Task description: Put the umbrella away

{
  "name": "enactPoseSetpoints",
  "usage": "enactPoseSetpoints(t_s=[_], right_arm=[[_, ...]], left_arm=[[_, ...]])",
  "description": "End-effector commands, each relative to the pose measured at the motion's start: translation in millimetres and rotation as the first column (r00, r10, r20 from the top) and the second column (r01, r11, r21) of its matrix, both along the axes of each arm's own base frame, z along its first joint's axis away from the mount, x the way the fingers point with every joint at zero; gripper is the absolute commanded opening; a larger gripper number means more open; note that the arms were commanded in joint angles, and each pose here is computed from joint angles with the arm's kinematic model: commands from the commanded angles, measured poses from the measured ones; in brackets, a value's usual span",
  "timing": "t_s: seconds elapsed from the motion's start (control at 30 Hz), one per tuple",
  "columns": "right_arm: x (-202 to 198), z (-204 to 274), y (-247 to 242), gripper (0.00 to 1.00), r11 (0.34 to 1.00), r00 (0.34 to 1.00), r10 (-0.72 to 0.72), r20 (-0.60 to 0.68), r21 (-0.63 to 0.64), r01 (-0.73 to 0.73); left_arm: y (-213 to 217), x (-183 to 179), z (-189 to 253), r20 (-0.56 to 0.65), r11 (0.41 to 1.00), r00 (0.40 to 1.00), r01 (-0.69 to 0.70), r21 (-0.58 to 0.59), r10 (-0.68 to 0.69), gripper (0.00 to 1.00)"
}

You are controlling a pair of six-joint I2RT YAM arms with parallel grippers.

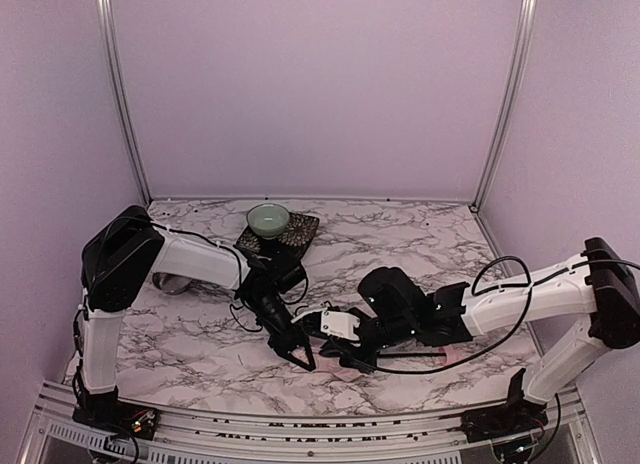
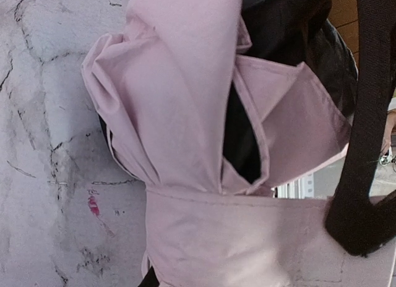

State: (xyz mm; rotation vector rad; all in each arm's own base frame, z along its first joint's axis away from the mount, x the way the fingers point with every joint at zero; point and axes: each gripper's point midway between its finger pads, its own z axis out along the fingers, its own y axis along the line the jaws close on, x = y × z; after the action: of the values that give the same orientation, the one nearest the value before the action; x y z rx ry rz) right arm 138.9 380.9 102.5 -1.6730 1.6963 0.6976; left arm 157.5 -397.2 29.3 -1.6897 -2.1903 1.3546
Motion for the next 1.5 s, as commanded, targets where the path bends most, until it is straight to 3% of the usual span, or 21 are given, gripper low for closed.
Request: enactPoseSetpoints(t_s=[0.0,0.2,0.43,0.63,0.93,1.13,1.23,1.33,1.47], right_arm=[[-43,11,20,0.0,0.976,0.976,0.213,0.038,0.029,-0.214],[-30,-45,-6,0.0,0.966,0.978,0.191,0.082,-0.193,-0.172],[-25,-67,-20,0.0,0.94,0.961,0.213,0.179,-0.304,-0.152],[-32,-77,-26,0.12,0.924,0.954,0.224,0.199,-0.356,-0.143],[-25,14,-8,0.16,0.992,0.96,0.093,0.265,-0.105,-0.067],[-14,66,-13,0.17,0.994,0.964,-0.055,0.261,0.102,0.029],[5,80,-21,0.17,0.977,0.972,-0.155,0.177,0.172,0.125],[31,104,-36,0.19,0.935,0.97,-0.245,0.012,0.269,0.232],[81,124,-81,0.34,0.83,0.904,-0.376,-0.202,0.361,0.426]], left_arm=[[46,27,-68,0.06,0.949,0.992,-0.123,0.291,0.11,0.0],[51,27,-70,0.071,0.944,0.992,-0.122,0.308,0.105,0.0],[53,27,-71,0.078,0.941,0.993,-0.114,0.318,0.094,0.0],[59,28,-71,0.105,0.939,0.992,-0.106,0.328,0.075,0.0],[61,28,-68,0.122,0.937,0.99,-0.104,0.333,0.067,0.0],[61,29,-66,0.125,0.939,0.99,-0.101,0.329,0.063,0.0],[64,29,-67,0.148,0.933,0.988,-0.101,0.344,0.052,0.0],[70,24,-67,0.235,0.931,0.971,-0.059,0.359,-0.03,0.0],[71,10,-64,0.352,0.942,0.925,0.019,0.334,-0.144,0.0]])
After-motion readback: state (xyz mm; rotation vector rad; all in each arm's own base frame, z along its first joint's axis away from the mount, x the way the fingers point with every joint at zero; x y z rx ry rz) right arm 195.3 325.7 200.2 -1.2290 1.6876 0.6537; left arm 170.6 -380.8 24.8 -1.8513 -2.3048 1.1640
